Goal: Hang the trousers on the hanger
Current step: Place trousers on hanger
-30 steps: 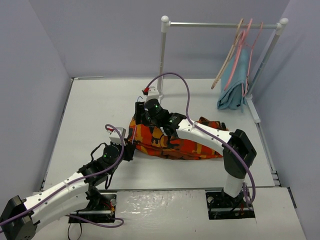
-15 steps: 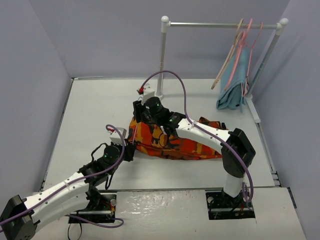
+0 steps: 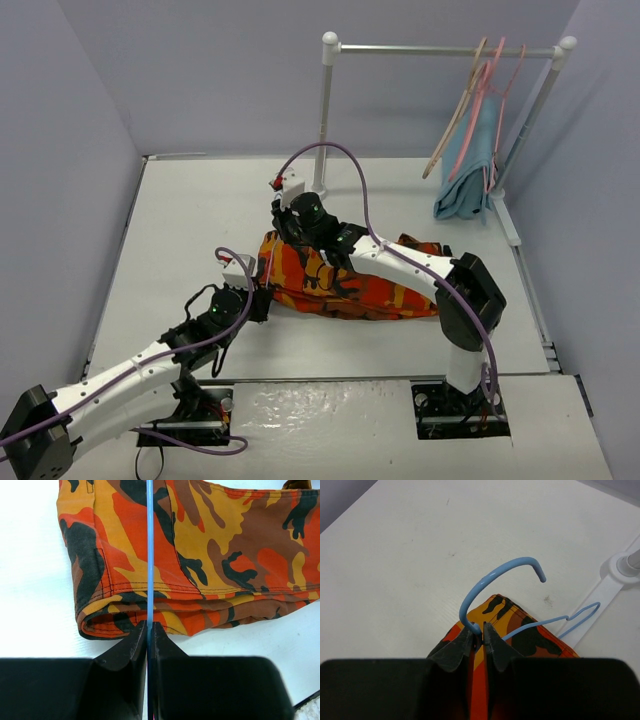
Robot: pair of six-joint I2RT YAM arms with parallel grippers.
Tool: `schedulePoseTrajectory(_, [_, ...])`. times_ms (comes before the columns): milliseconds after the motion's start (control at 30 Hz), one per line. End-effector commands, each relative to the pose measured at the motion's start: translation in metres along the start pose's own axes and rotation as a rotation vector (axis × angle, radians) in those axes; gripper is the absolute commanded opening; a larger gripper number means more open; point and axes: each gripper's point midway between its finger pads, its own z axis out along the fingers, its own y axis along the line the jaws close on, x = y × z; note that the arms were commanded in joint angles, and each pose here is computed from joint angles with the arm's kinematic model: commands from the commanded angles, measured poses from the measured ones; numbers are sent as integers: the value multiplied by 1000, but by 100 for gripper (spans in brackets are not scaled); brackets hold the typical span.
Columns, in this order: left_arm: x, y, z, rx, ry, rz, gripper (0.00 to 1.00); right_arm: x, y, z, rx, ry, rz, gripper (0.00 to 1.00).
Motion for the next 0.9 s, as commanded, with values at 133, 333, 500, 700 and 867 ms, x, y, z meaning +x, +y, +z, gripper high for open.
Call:
schedulePoseTrajectory(133, [-55, -45, -10, 132, -88, -87, 25, -40, -6, -13, -19, -120, -44, 0])
schedulePoseTrajectory(333, [-66, -31, -26, 12, -34, -137, 72, -45, -3, -36, -110, -128, -59, 0])
schedulePoseTrajectory(500, [-76, -3, -37, -126, -15, -212, 76, -46, -4, -52, -159, -137, -60, 0])
schedulePoseTrajectory(700, [-60, 29, -14, -170, 145, -410, 78, -47, 1, -61, -221, -144, -61, 0])
schedulePoseTrajectory(867, [-53, 19, 10, -92, 214, -511, 78, -48, 4, -66, -242, -156, -51, 0])
